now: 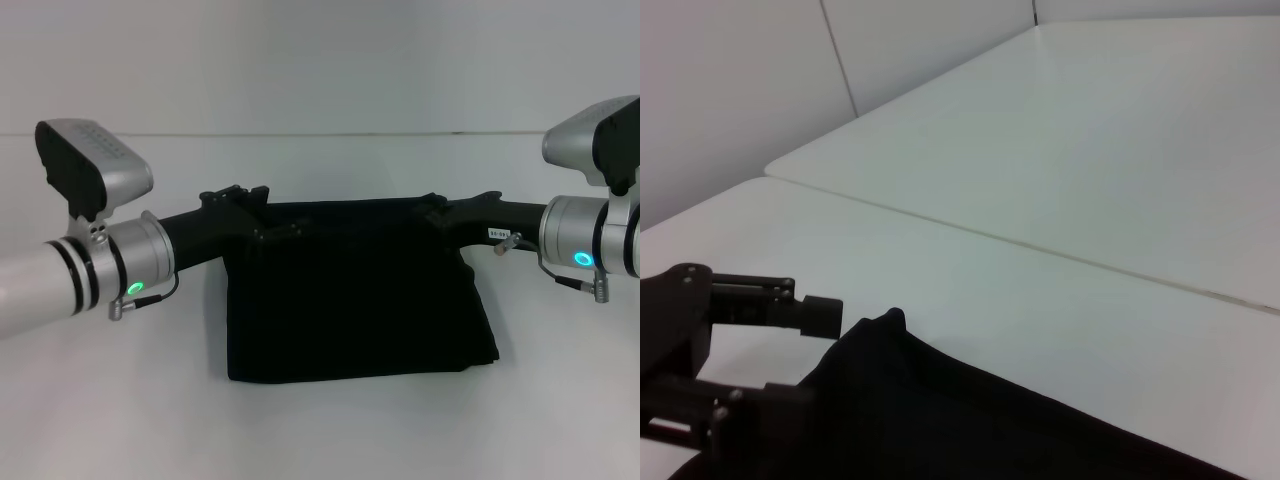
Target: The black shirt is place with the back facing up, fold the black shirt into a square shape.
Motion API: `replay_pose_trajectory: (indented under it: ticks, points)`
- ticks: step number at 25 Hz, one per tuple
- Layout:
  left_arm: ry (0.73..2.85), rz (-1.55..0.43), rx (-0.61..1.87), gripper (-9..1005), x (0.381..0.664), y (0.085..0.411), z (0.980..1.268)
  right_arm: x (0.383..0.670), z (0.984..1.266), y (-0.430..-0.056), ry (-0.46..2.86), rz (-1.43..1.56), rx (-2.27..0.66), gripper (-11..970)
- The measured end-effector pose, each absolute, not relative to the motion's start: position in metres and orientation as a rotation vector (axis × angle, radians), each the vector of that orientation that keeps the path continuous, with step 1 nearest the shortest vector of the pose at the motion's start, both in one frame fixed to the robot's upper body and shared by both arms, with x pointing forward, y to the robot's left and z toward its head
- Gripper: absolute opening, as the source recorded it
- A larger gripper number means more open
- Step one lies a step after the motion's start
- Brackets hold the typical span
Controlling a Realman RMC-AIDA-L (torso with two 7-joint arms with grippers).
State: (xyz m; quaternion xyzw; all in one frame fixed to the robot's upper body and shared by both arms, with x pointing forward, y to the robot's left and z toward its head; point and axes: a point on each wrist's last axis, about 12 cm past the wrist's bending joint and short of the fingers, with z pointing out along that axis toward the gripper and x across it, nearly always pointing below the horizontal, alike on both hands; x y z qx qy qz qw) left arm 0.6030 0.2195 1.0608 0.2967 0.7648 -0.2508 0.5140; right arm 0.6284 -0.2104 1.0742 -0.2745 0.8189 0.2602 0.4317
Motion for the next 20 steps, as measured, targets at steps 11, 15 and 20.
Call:
replay_pose_trajectory:
  ticks: [11,15,20]
  points:
    - [1.957,-0.468,0.629,787,0.614,0.212,1.046,0.628,1.074,-0.211,2.042,0.657,-0.669,8]
    - [1.987,-0.431,0.614,787,0.617,0.210,1.042,0.627,1.074,-0.211,2.041,0.660,-0.667,10]
    - [2.012,-0.407,0.599,788,0.619,0.208,1.039,0.628,1.074,-0.209,2.040,0.664,-0.673,12]
